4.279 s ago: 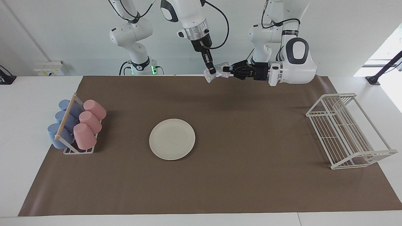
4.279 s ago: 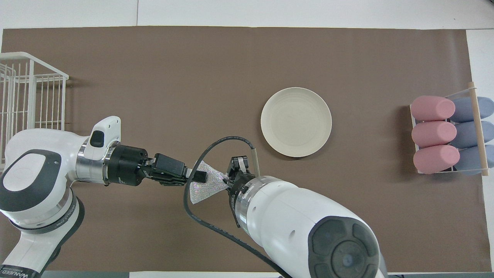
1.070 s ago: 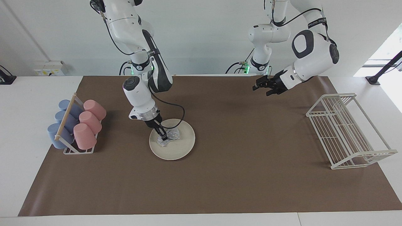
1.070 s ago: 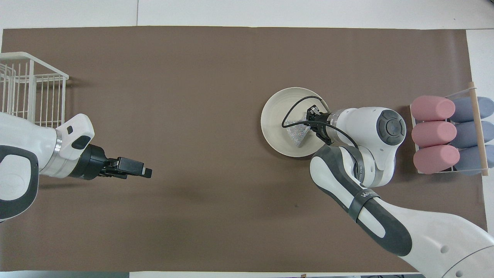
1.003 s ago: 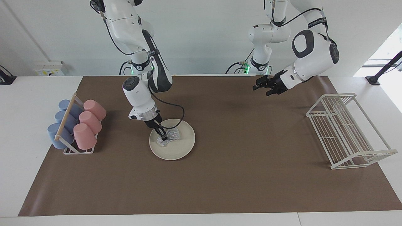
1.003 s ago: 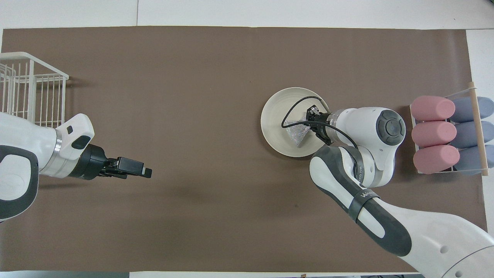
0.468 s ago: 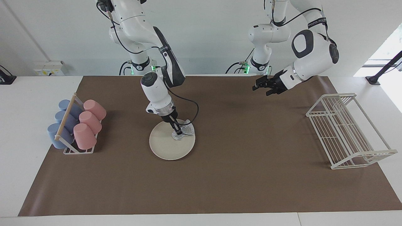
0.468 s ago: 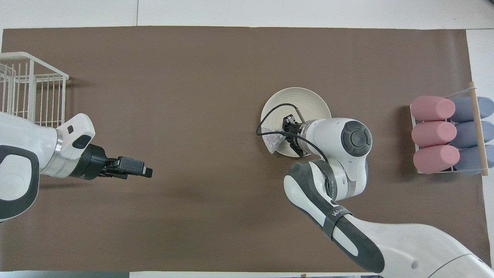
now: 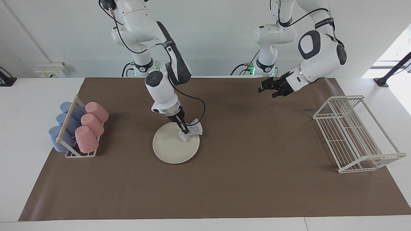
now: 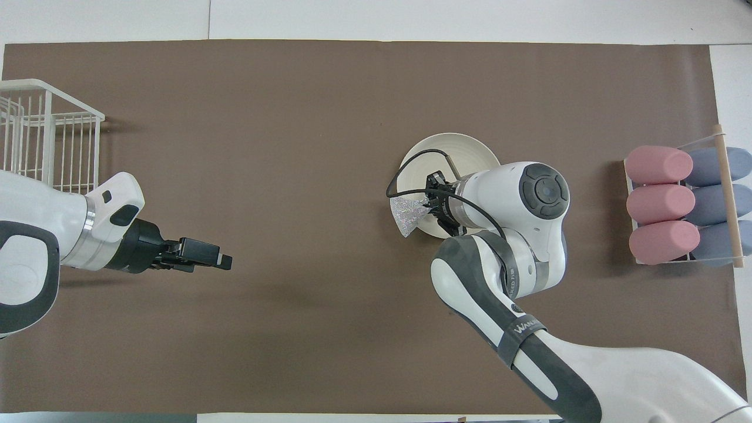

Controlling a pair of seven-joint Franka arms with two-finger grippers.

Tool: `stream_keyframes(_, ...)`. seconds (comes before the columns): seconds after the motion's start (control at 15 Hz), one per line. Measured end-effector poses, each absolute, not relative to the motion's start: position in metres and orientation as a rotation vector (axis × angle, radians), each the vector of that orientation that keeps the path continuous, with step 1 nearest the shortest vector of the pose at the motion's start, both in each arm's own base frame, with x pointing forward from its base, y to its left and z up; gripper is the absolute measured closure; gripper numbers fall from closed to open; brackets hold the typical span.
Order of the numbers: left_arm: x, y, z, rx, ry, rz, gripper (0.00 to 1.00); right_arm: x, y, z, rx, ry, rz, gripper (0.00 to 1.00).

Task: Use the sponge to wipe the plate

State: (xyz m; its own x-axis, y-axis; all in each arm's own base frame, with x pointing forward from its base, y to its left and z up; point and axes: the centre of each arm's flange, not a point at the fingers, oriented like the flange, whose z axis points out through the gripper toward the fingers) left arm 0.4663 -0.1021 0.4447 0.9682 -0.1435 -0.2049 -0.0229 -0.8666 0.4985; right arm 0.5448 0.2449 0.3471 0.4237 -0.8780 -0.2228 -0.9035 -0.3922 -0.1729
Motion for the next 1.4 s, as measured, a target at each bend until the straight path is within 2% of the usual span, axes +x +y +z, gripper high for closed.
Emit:
stream_keyframes(0.33,0.471,-0.105,0.454,2.592,-0.011,-0.319,0.00,0.523,0.233,0.474,-2.473,1.545,0.217,0.92)
stream_keyframes(0.53,0.476,-0.120,0.469,2.400,0.092,-0.312,0.00,0.487,0.227,0.554,-2.460,1.599,0.211,0.92)
stream_keyframes(0.67,0.478,-0.130,0.477,2.254,0.182,-0.328,0.00,0.459,0.229,0.588,-2.447,1.676,0.216,0.92)
stream_keyframes(0.87,0.481,-0.145,0.492,2.048,0.317,-0.372,0.00,0.432,0.255,0.614,-2.416,1.799,0.164,0.92)
stream_keyframes(1.07,0.478,-0.171,0.501,1.925,0.354,-0.426,0.00,0.410,0.294,0.615,-2.398,1.873,0.121,0.92)
stream_keyframes(1.4,0.457,-0.225,0.501,1.842,0.320,-0.511,0.00,0.419,0.302,0.605,-2.363,1.899,0.115,0.92)
